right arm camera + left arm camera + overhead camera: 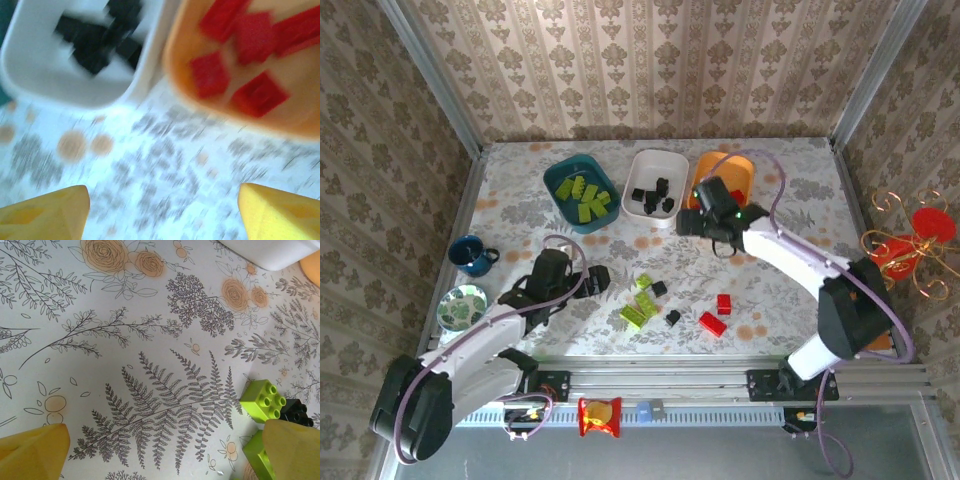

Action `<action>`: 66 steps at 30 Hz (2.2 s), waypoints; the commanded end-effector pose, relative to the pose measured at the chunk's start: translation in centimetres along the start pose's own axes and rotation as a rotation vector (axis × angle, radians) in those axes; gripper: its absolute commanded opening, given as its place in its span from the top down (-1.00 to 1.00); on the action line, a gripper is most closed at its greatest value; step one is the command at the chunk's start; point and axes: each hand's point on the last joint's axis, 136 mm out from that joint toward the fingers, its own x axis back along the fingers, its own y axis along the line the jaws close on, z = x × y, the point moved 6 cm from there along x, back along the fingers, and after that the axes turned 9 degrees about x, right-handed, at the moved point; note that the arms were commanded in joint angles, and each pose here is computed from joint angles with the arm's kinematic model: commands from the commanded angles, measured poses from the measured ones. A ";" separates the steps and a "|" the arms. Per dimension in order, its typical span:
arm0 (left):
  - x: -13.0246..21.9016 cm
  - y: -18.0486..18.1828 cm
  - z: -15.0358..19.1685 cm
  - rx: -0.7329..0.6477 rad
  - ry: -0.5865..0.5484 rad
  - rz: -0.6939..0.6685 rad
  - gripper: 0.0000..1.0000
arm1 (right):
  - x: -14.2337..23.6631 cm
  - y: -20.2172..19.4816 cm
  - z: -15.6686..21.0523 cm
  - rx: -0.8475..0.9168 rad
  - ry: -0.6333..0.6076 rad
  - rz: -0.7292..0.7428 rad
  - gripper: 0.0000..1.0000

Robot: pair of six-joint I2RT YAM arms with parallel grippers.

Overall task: Sort the legos into containers by color
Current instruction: Place the lego in the container, then pick up the lego from the bottom-center of the table, then place the lego in the container.

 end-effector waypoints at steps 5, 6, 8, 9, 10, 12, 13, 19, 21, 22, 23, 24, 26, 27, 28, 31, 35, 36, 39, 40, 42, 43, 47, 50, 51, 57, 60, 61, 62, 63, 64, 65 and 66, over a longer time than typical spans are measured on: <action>-0.3 0.0 -0.2 -0.013 0.009 -0.021 -1.00 | 2.7 4.1 8.4 0.183 0.097 -0.223 -0.66; -0.3 0.0 -0.3 -0.010 0.009 -0.020 -1.00 | 2.8 4.6 9.5 0.202 0.116 -0.243 -0.66; -0.5 0.1 -0.2 -0.009 0.016 -0.020 -1.00 | 2.9 5.6 12.0 0.258 0.163 -0.274 -0.66; -0.6 0.1 -0.2 -0.006 0.017 -0.018 -1.00 | 2.8 6.0 12.9 0.284 0.181 -0.283 -0.66; -0.8 0.1 -0.2 -0.004 0.020 -0.018 -1.00 | 2.7 6.5 13.8 0.312 0.203 -0.289 -0.66; -1.0 0.1 -0.2 0.002 0.025 -0.020 -1.00 | 2.2 7.1 15.4 0.353 0.253 -0.292 -0.66; -1.0 0.1 -0.2 0.005 0.029 -0.020 -1.00 | 2.0 7.5 16.0 0.369 0.270 -0.302 -0.66; -1.2 0.4 0.1 0.015 0.043 -0.037 -1.00 | -0.5 8.2 18.5 0.469 0.368 -0.220 -0.59; -1.2 0.4 0.1 0.016 0.046 -0.036 -1.00 | -1.0 8.3 18.4 0.476 0.366 -0.198 -0.54; -1.1 0.4 0.1 0.016 0.046 -0.034 -1.00 | -1.2 8.4 18.3 0.478 0.361 -0.195 -0.49; -1.1 0.3 0.1 0.016 0.048 -0.031 -1.00 | -1.3 8.5 18.3 0.481 0.360 -0.195 -0.45; -1.1 0.3 0.1 0.016 0.048 -0.029 -1.00 | -1.4 8.6 18.1 0.483 0.358 -0.198 -0.41; -1.1 0.3 0.1 0.014 0.049 -0.030 -1.00 | -1.4 8.9 18.0 0.486 0.358 -0.212 -0.29; -1.0 0.2 0.0 0.013 0.049 -0.029 -1.00 | -1.4 9.1 17.9 0.487 0.357 -0.219 -0.22; -1.0 0.2 0.0 0.013 0.049 -0.031 -1.00 | -1.3 9.2 17.9 0.491 0.360 -0.228 -0.12; -1.0 0.3 0.0 0.011 0.048 -0.033 -1.00 | -1.0 9.3 17.7 0.500 0.358 -0.236 0.18; -1.0 0.2 -0.1 0.006 0.044 -0.035 -0.99 | 0.2 9.1 15.7 0.471 0.299 -0.261 0.45; -0.9 0.2 -0.2 0.004 0.043 -0.034 -1.00 | 0.5 8.9 14.9 0.457 0.276 -0.266 0.46; -0.8 0.0 -0.4 -0.001 0.034 -0.033 -1.00 | 1.7 8.5 10.9 0.397 0.167 -0.282 0.50; -0.8 -0.1 -0.5 -0.004 0.031 -0.034 -1.00 | 2.0 8.2 9.2 0.369 0.122 -0.282 0.51; -0.7 -0.1 -0.6 -0.003 0.027 -0.034 -1.00 | 2.4 7.8 5.9 0.307 0.042 -0.286 0.52; -0.6 -0.3 -0.8 -0.001 0.021 -0.029 -1.00 | 2.4 7.4 4.2 0.273 0.003 -0.282 0.52; -0.6 -0.7 -1.0 0.004 0.017 -0.012 -1.00 | 0.7 6.4 -1.6 0.187 -0.089 -0.233 0.52; -0.5 -0.9 -1.0 0.000 0.026 -0.009 -1.00 | -2.1 5.8 -4.8 0.127 -0.089 -0.192 0.52; -0.4 -1.0 -0.9 -0.003 0.030 -0.010 -1.00 | -3.2 5.4 -5.5 0.109 -0.079 -0.172 0.52; 0.0 -1.3 -0.6 -0.022 0.042 -0.001 -1.00 | -9.5 3.2 -8.6 0.002 -0.009 -0.024 0.49; 0.0 -1.6 -0.2 -0.045 0.061 0.011 -1.00 | -11.4 2.9 -9.3 -0.024 0.007 -0.008 0.29; 0.0 -1.7 0.1 -0.058 0.072 0.018 -1.00 | -11.6 3.0 -9.7 -0.028 0.002 -0.011 0.07; -0.1 -1.8 0.2 -0.071 0.082 0.020 -0.99 | -11.9 3.1 -9.9 -0.026 0.003 -0.011 -0.18; -0.1 -1.9 0.4 -0.082 0.093 0.022 -0.99 | -11.8 3.1 -10.2 -0.025 -0.003 -0.011 -0.34; -0.2 -2.1 0.6 -0.097 0.105 0.024 -0.98 | -11.7 3.2 -10.5 -0.022 -0.011 -0.014 -0.44; -0.3 -2.3 0.8 -0.110 0.114 0.025 -0.98 | -11.3 3.2 -10.7 -0.021 -0.020 -0.018 -0.49; -0.4 -2.4 1.0 -0.123 0.127 0.028 -0.98 | -10.8 3.3 -10.9 -0.022 -0.029 -0.023 -0.51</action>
